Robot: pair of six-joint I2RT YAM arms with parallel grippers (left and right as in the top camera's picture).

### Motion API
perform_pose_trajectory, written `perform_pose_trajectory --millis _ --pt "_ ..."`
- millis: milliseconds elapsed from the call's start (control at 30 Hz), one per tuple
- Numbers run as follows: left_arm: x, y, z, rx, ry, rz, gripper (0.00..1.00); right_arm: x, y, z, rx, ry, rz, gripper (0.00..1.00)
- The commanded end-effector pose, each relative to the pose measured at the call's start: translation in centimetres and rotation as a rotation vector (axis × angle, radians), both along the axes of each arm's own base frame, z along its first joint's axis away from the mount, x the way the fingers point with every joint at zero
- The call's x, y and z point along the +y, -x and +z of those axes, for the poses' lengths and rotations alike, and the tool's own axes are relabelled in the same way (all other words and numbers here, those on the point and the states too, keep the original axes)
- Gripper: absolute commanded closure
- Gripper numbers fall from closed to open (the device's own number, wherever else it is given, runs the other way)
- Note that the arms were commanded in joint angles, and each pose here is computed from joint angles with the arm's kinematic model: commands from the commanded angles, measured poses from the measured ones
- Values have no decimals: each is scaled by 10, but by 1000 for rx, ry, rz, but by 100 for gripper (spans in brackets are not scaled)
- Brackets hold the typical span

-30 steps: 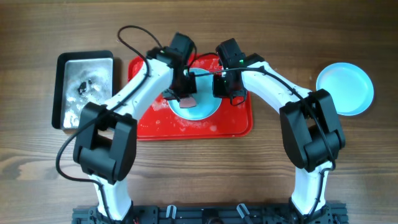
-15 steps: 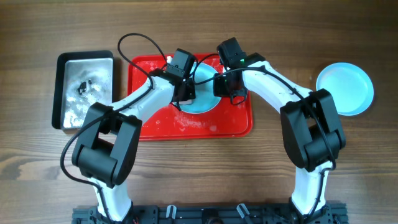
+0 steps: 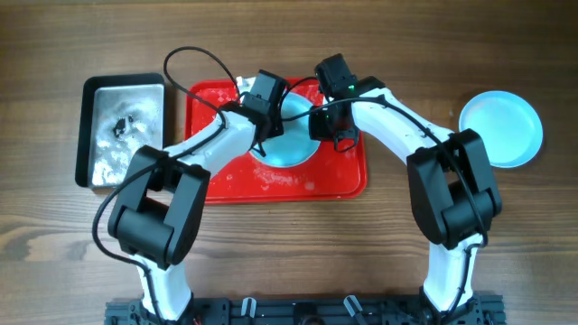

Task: Clean dirty plates on tray and stack at the side
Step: 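Scrub the last plate with the sponge in the left gripper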

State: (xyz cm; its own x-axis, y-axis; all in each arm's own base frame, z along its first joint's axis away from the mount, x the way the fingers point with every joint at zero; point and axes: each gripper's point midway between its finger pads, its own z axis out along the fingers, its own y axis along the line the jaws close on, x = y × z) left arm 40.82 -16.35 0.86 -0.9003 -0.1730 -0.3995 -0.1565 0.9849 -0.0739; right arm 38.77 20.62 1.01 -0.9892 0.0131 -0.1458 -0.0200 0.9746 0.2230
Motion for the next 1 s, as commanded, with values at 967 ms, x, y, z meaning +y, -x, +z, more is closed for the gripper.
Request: perform_pose_trajectory --millis 967 --pt "18 -3 -1 108 -26 42 96 2 2 -4 11 12 33 96"
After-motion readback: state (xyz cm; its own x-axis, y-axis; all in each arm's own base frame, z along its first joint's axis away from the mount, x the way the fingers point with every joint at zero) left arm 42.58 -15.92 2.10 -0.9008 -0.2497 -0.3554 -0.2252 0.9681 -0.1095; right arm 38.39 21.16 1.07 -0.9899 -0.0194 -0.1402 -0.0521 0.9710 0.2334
